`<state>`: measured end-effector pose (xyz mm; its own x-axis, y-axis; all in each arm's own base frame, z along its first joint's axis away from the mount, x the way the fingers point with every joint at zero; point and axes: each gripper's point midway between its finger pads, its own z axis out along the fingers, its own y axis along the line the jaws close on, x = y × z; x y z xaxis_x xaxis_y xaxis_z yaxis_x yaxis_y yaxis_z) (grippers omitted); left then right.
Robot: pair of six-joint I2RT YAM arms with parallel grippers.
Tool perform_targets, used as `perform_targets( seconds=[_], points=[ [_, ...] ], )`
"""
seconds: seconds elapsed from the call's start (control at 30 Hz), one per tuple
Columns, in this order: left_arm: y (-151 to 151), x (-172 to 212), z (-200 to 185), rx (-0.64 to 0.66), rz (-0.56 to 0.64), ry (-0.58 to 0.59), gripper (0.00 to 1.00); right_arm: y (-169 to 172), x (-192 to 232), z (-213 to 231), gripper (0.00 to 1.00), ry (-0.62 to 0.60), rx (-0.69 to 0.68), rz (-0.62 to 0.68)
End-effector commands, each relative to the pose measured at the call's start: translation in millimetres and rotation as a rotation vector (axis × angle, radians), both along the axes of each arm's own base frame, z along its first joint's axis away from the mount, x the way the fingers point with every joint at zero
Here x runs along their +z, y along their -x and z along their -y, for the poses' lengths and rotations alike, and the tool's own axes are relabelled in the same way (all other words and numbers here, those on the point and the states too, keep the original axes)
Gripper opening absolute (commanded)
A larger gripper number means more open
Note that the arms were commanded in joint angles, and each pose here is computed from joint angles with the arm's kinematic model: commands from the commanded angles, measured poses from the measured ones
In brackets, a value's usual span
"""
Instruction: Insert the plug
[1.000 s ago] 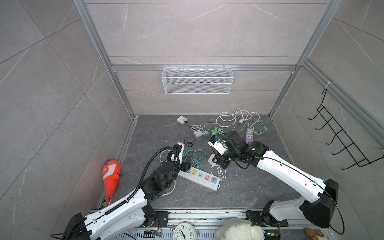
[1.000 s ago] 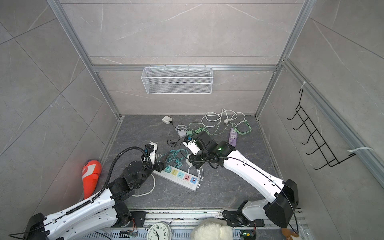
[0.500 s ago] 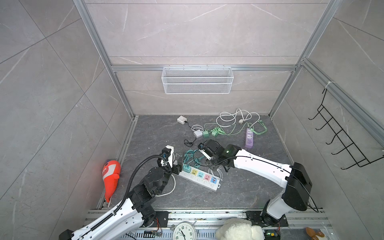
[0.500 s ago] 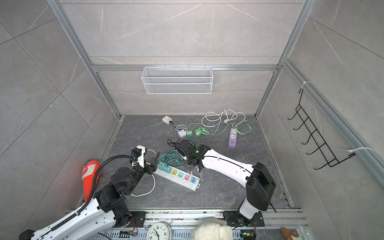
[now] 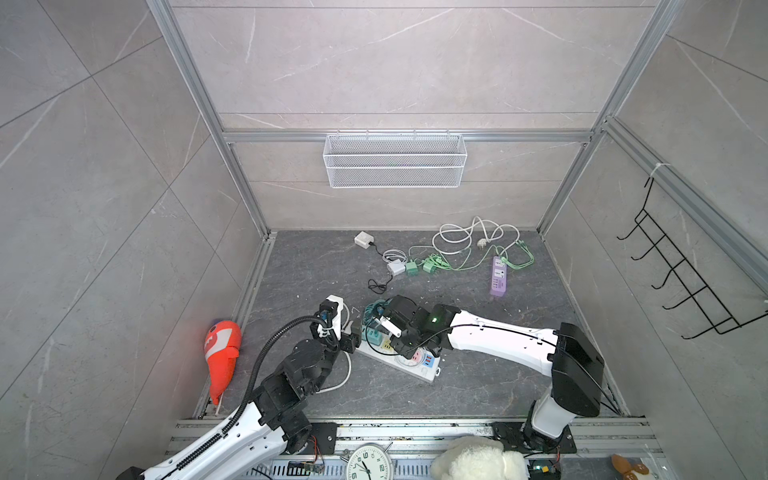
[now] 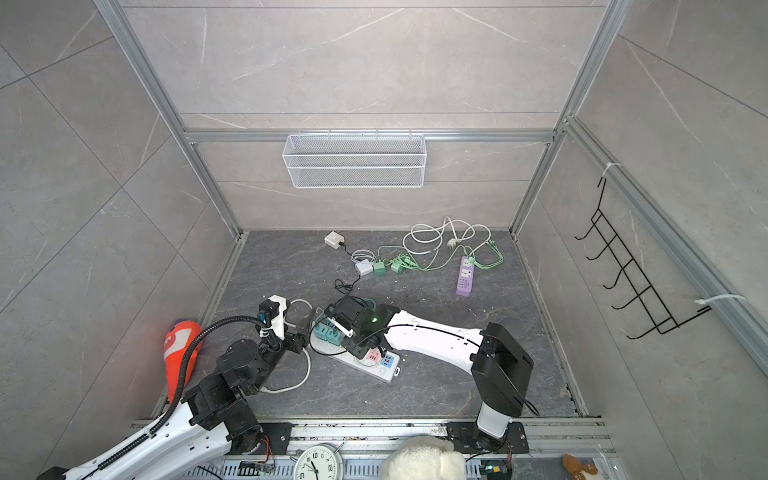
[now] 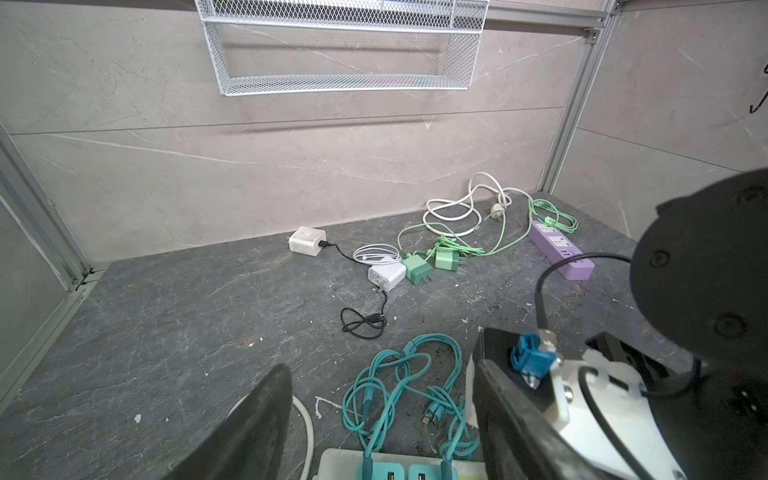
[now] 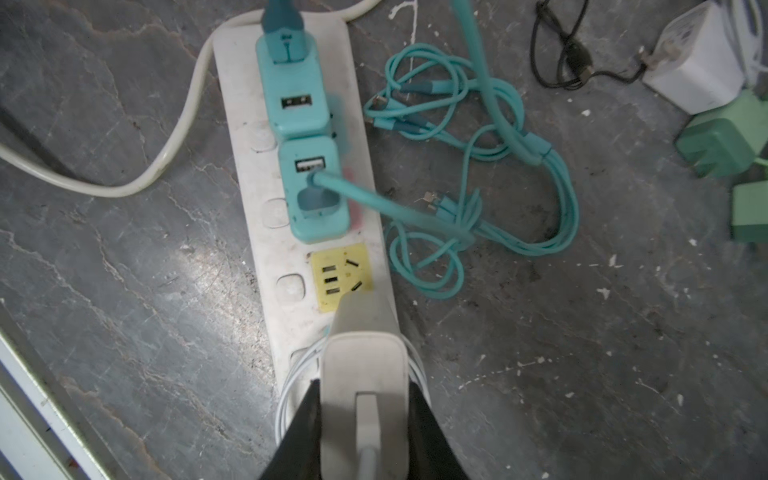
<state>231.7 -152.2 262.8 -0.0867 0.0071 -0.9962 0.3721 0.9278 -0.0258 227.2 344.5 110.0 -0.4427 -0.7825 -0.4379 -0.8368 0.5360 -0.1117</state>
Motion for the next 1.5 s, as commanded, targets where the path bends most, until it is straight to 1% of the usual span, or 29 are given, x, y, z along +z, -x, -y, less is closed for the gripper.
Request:
perform_targets(
  seconds=[0.0, 0.17, 0.43, 0.67, 0.83, 0.97, 1.07, 1.23, 1.37, 1.47],
  points=[
    [-2.8, 10.4, -1.5, 0.02, 0.03, 0.002, 0.71, 8.7, 21.1, -6.6, 0.1, -0.099, 0.02, -0.006],
    [-5.7, 10.1, 3.9, 0.012, 0.025, 0.0, 0.71, 20.3, 20.9, -16.5, 0.1, -0.154, 0.07, -0.054],
    [-6.3, 12.0, 4.7, 0.011, 0.023, 0.003, 0.71, 21.5, 22.1, -28.8, 0.09, -0.193, 0.115, -0.058],
    [-5.3, 9.6, 4.9, 0.006, 0.018, 0.009, 0.71, 28.6, 32.4, -13.2, 0.09, -0.197, 0.106, -0.048],
    [-9.0, 2.8, 6.7, 0.019, 0.002, 0.008, 0.7, 30.6, 40.7, 24.6, 0.09, -0.145, 0.02, 0.0],
    [-12.2, 4.0, 12.0, 0.012, 0.005, 0.01, 0.7, 29.0, 46.7, 59.1, 0.09, -0.083, -0.093, 0.039],
    [-14.2, 5.7, 17.0, 0.002, 0.005, -0.001, 0.7, 30.2, 50.1, 80.6, 0.1, -0.08, -0.177, 0.062],
    [-17.2, 8.5, 22.8, -0.01, 0.016, -0.02, 0.7, 37.9, 47.8, 108.6, 0.1, -0.095, -0.282, 0.066],
    [-18.7, 11.4, 22.9, -0.004, 0.033, -0.033, 0.7, 39.1, 47.9, 133.1, 0.1, -0.053, -0.374, 0.084],
    [-19.9, 13.1, 22.1, 0.004, 0.046, -0.047, 0.7, 40.5, 44.8, 143.3, 0.1, -0.023, -0.406, 0.086]
  ],
)
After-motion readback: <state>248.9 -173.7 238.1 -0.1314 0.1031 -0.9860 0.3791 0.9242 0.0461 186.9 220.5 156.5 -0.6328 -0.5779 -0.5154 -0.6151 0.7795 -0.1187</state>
